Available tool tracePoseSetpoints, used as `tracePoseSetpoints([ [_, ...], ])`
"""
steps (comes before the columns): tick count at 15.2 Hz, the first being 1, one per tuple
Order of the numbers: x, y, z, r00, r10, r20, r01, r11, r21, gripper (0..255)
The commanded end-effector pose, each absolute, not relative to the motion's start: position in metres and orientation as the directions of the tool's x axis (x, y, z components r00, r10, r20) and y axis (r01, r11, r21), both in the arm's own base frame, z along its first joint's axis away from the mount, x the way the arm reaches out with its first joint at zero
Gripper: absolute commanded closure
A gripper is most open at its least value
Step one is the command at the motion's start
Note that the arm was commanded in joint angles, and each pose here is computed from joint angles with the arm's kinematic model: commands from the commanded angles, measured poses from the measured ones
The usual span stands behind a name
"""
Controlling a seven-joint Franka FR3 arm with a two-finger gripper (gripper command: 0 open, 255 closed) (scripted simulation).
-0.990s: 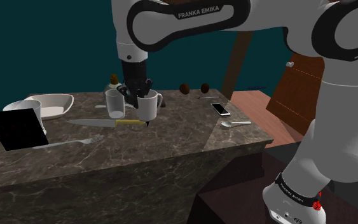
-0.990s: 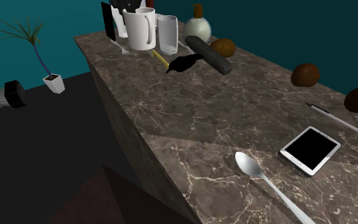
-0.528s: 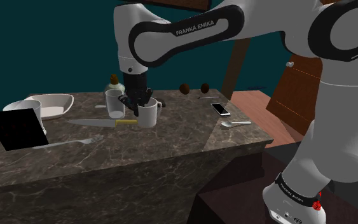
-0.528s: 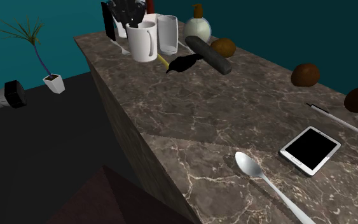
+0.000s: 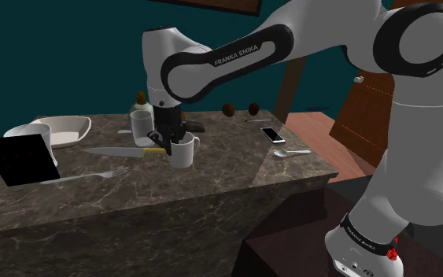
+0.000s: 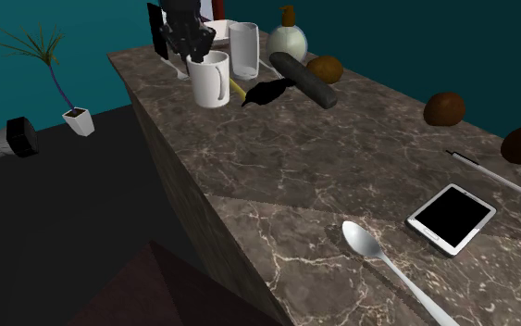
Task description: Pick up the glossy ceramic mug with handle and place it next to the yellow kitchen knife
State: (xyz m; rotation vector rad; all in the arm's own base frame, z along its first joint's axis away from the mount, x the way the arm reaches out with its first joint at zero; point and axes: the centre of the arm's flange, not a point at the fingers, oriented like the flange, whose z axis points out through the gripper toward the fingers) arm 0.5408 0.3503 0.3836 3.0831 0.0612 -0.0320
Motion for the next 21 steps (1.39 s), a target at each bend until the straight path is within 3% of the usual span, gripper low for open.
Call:
tracePoseSetpoints([
  [1, 0.542, 0.35, 0.374, 0.999, 0.039, -0.021, 0.04, -0.998, 0.057, 255],
  [11, 0.542, 0.35, 0.364, 0.999, 0.039, -0.021, 0.04, -0.998, 0.057, 255],
  [12, 0.541, 0.35, 0.364, 0.999, 0.039, -0.021, 0.04, -0.998, 0.057, 0],
  [17, 0.541, 0.35, 0.364, 0.999, 0.039, -0.021, 0.04, -0.998, 0.057, 0],
  [21, 0.542, 0.353, 0.414, 0.999, 0.039, -0.021, 0.04, -0.998, 0.057, 0],
])
